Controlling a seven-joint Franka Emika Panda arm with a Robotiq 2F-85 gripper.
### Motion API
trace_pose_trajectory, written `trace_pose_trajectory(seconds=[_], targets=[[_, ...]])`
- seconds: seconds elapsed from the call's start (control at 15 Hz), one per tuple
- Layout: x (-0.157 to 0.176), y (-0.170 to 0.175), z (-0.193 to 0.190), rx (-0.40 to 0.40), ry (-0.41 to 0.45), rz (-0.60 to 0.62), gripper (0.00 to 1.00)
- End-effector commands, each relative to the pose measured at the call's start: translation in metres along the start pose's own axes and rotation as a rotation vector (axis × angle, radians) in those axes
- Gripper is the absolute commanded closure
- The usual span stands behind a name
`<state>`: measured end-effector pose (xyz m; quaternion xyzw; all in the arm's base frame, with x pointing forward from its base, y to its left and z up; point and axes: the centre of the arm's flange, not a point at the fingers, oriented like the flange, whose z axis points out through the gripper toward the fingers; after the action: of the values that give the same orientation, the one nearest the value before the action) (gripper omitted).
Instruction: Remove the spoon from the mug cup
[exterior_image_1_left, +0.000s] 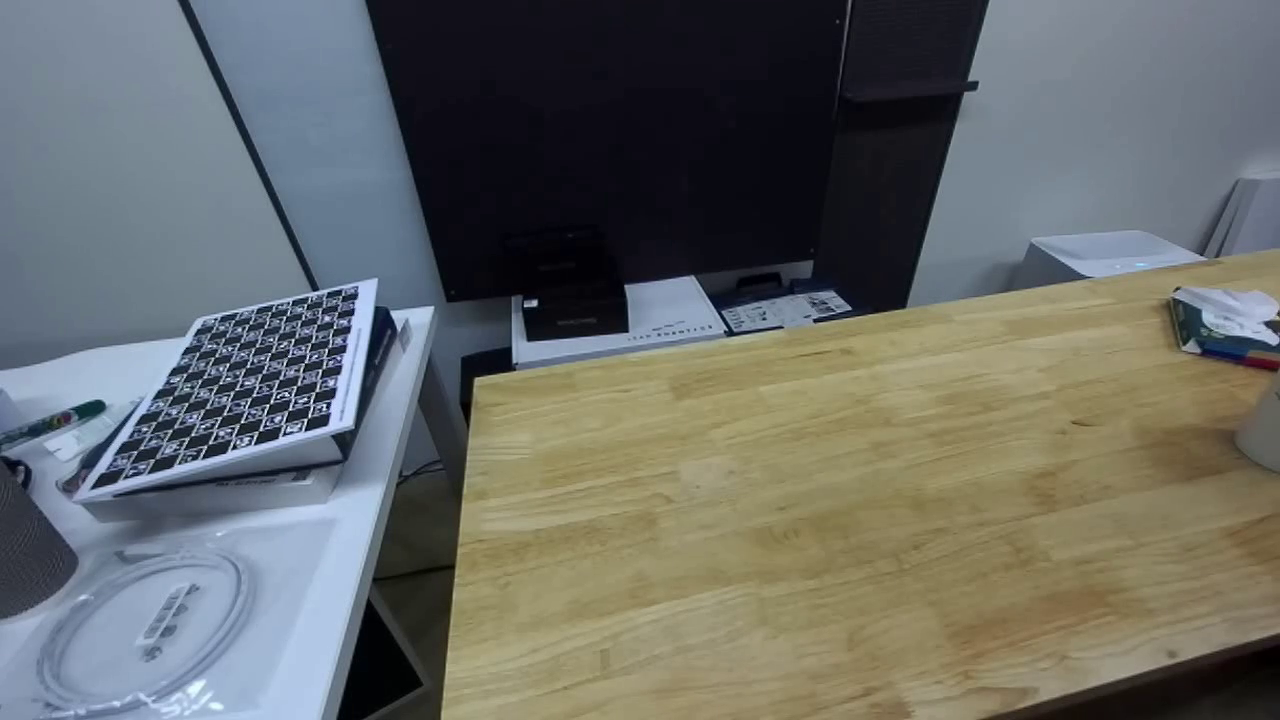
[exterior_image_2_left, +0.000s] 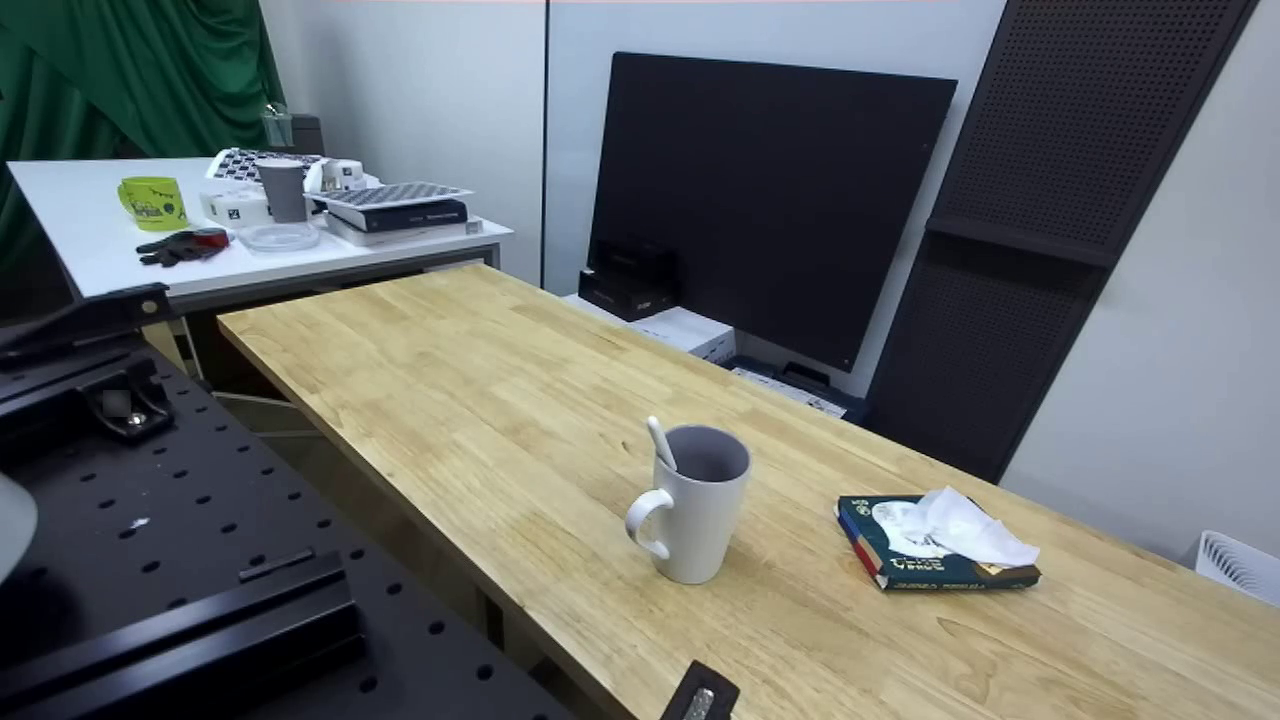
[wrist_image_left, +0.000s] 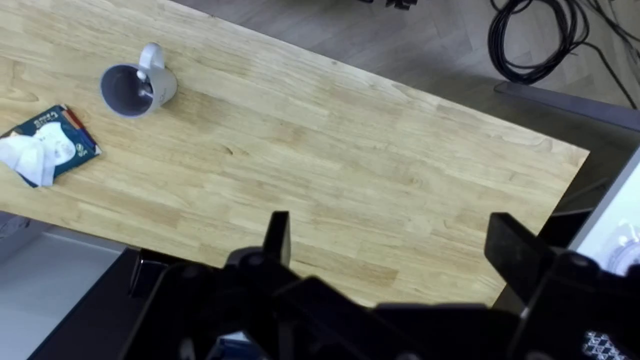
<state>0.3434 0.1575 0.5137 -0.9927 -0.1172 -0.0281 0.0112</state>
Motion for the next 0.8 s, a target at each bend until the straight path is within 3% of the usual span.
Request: trace_pose_trajectory(seconds=[0.0,0.2,0.73], targets=[[0.02,0.012,0.004,-0.021,0.134,0.033,0.0],[0.043,0.035,0.012,-0.034,0.178,0.034,0.0],[0.071,0.144,0.083,-0.156,0.062,0.075,0.0]])
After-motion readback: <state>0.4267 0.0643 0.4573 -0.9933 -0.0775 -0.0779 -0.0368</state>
